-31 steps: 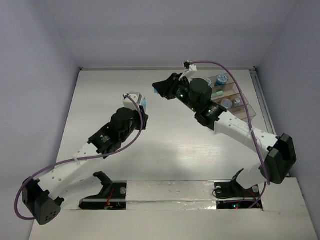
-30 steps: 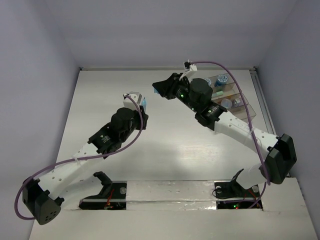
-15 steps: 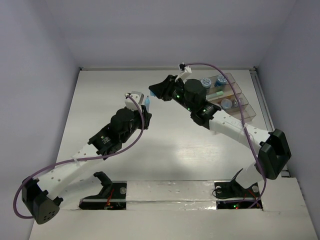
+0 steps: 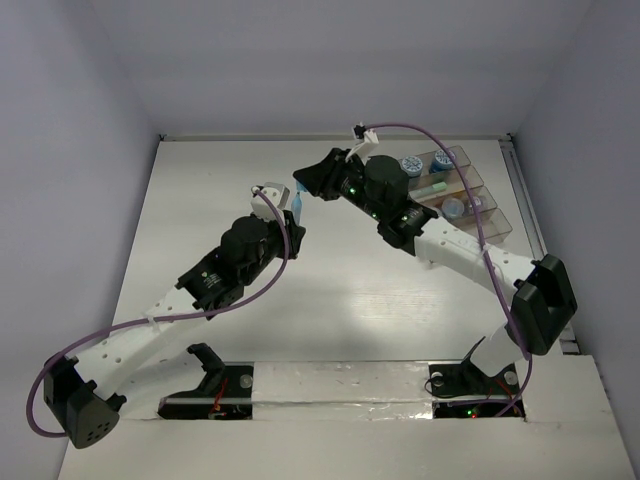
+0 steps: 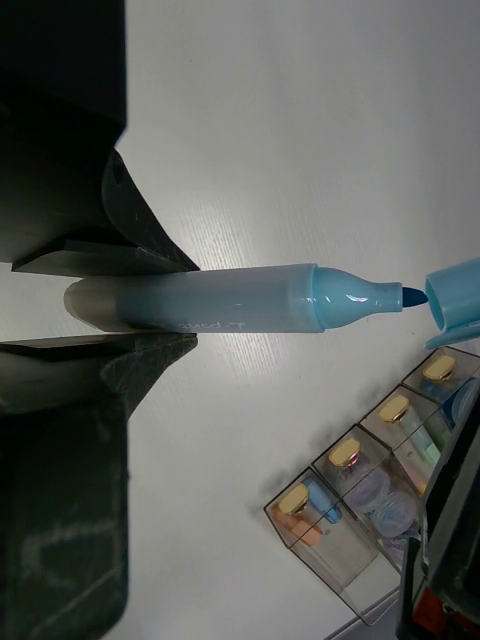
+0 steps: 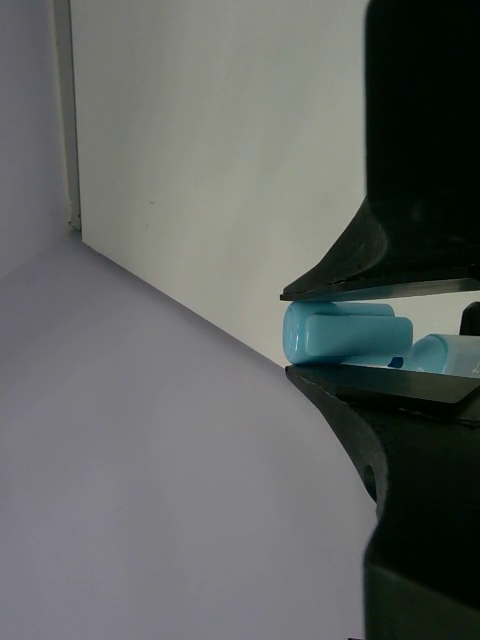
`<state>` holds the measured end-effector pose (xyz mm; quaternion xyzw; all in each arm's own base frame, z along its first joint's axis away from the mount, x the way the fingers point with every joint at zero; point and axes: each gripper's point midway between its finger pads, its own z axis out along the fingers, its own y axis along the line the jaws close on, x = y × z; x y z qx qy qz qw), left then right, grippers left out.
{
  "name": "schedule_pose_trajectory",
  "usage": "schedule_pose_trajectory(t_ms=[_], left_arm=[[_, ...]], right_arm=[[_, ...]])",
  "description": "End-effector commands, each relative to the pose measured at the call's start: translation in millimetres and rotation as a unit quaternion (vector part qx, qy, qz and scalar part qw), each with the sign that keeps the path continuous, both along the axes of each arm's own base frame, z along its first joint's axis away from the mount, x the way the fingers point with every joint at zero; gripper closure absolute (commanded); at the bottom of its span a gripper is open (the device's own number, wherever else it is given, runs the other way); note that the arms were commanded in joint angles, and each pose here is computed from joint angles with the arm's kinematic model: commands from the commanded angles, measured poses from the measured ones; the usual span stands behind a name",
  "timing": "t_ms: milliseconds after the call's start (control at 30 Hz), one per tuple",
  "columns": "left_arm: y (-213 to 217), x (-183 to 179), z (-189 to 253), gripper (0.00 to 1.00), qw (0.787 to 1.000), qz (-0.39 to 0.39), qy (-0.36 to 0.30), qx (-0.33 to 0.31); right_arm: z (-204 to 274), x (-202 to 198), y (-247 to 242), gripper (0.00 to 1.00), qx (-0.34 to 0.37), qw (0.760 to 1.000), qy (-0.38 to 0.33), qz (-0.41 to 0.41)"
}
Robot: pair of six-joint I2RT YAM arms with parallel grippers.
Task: Sort the stationery into containers
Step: Close the pen cap on the pen.
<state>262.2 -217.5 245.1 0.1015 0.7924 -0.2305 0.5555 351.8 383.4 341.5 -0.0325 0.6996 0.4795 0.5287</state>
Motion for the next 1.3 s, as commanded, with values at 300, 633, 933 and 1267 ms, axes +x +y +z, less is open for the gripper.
schedule_pose_trajectory(t_ms=[300,633,933,1267], left_arm=[[-6.1,2.9,30.7,1.00,0.999,-0.006,-0.036,-0.028],[2.5,6.7,34.0,1.00,0.999,0.022,-0.036,-0.029],[7.3,6.9,35.8,1.00,0.998,0.035,-0.038,-0.035],[7.9,6.1,36.0,1.00,0.998,0.036,-0.037,-0.040]], right_arm=[[34.4,-11.7,13.0,0.95,0.029,0.999,-0.041,0.017],[23.5,-19.8,19.5,0.96,-0.006,0.998,-0.052,-0.026],[16.5,-15.7,15.0,0.96,-0.026,0.995,-0.058,-0.072],[11.5,-18.5,17.8,0.96,-0.043,0.992,-0.067,-0.097]])
